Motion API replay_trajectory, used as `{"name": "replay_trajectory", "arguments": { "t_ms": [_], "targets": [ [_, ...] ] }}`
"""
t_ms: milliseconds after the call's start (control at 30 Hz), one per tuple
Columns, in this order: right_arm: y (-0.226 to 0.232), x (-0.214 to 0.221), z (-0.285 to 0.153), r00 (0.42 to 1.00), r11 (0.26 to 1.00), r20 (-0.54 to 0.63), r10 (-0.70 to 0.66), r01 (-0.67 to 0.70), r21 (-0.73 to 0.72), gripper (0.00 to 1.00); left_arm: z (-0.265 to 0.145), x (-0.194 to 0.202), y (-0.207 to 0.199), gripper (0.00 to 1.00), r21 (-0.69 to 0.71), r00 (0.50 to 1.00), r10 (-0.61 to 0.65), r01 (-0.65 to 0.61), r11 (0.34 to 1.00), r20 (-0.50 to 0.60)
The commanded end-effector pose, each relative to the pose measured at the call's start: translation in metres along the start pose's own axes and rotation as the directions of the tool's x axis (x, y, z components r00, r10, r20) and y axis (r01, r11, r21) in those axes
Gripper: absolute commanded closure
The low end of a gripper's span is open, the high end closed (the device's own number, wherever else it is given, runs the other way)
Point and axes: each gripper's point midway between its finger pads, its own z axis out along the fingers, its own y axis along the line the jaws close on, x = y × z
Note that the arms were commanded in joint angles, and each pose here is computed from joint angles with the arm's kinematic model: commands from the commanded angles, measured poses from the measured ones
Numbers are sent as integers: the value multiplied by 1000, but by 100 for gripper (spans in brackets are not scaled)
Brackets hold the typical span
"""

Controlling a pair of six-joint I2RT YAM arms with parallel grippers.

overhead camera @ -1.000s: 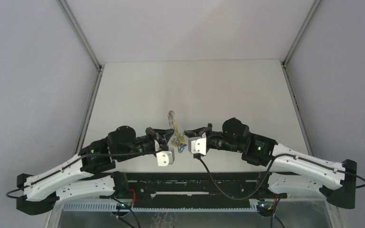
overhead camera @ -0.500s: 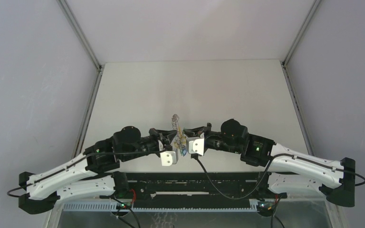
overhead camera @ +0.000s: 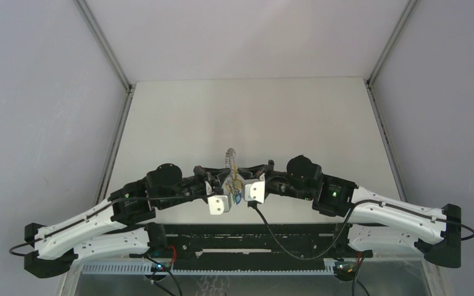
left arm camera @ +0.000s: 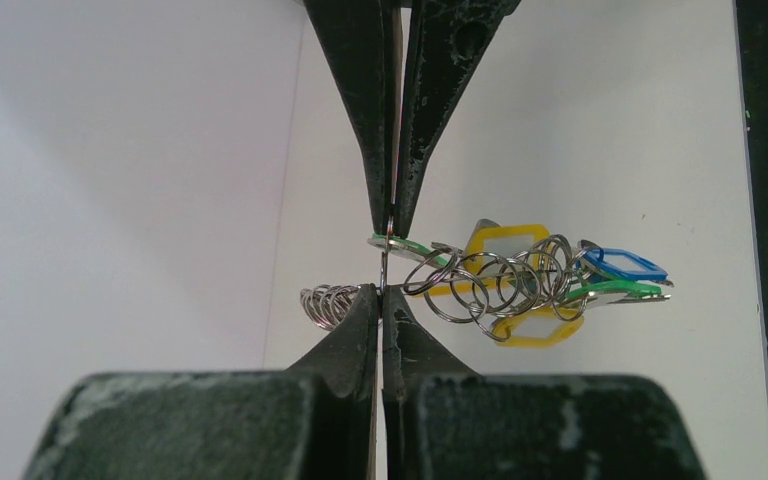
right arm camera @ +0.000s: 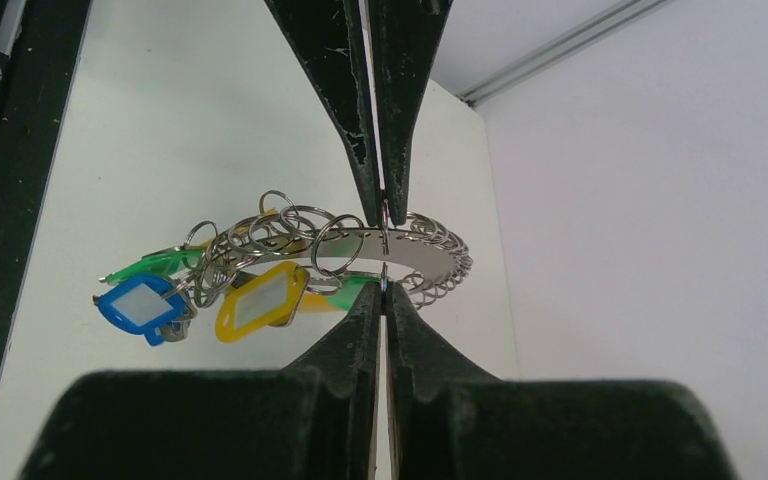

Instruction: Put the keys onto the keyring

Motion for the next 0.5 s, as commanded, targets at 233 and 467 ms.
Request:
{"name": "replay_trajectory", "arguments": {
  "t_ms": [233, 467],
  "targets": [
    [-22, -22, -5, 999, 997, 39, -28, 26, 73, 100, 3, -10, 8, 100, -42, 999, -19, 21, 999, 50],
    [-22, -24, -7, 999, 996, 37, -32, 29, 80, 100, 4, -10, 6, 100, -37, 999, -22, 23, 999, 50]
  ]
}}
